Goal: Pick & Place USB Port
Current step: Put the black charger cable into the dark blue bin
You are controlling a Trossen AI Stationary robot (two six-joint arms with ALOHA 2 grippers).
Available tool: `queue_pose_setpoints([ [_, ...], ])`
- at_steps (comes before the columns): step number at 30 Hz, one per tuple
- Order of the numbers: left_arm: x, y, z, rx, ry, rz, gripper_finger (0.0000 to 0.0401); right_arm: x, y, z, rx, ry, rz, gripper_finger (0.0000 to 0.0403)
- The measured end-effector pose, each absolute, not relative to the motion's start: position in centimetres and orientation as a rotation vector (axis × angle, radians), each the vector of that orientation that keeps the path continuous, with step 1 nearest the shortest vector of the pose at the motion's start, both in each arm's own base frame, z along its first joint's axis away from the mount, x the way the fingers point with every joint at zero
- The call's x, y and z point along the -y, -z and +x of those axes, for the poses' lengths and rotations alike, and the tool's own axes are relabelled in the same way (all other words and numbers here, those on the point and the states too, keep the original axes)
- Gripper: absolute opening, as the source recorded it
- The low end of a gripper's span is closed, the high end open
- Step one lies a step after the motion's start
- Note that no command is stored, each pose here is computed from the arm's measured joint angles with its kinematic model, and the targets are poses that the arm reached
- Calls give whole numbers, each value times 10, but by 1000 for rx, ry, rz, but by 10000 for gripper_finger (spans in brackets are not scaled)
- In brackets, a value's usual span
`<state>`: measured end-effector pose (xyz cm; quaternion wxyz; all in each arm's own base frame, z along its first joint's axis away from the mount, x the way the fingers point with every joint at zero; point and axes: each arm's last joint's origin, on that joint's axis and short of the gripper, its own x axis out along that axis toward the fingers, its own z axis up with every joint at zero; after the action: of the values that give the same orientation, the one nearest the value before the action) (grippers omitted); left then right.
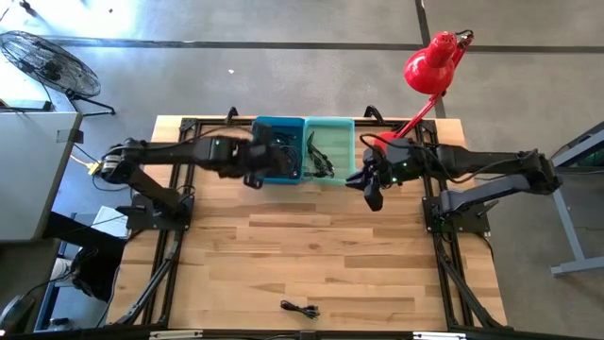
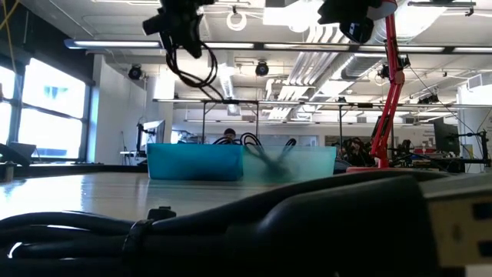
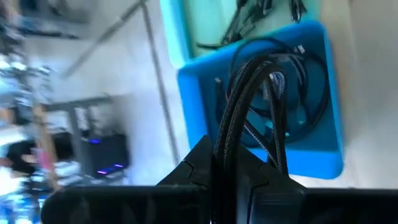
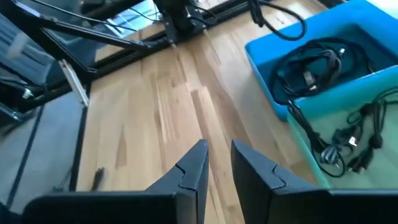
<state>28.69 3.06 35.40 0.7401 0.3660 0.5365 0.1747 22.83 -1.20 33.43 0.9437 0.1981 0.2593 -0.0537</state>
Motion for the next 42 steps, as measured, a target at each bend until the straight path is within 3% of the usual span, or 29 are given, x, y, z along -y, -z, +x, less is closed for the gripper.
queue_pose_setpoints([
  [10,-89,-351,278,-1196,-355,560,15,13,-327,224,-605,178,388,62],
  [22,-130,-330,285,-1109,-94,253,15,15,-322,220,-661,241,353,62],
  [34,-148,-272,317,-1277,19,235,15,15,-320,218,-686,241,341,62],
  [42,-151,-256,323,-1319,49,235,15,15,-320,218,-696,243,341,62],
])
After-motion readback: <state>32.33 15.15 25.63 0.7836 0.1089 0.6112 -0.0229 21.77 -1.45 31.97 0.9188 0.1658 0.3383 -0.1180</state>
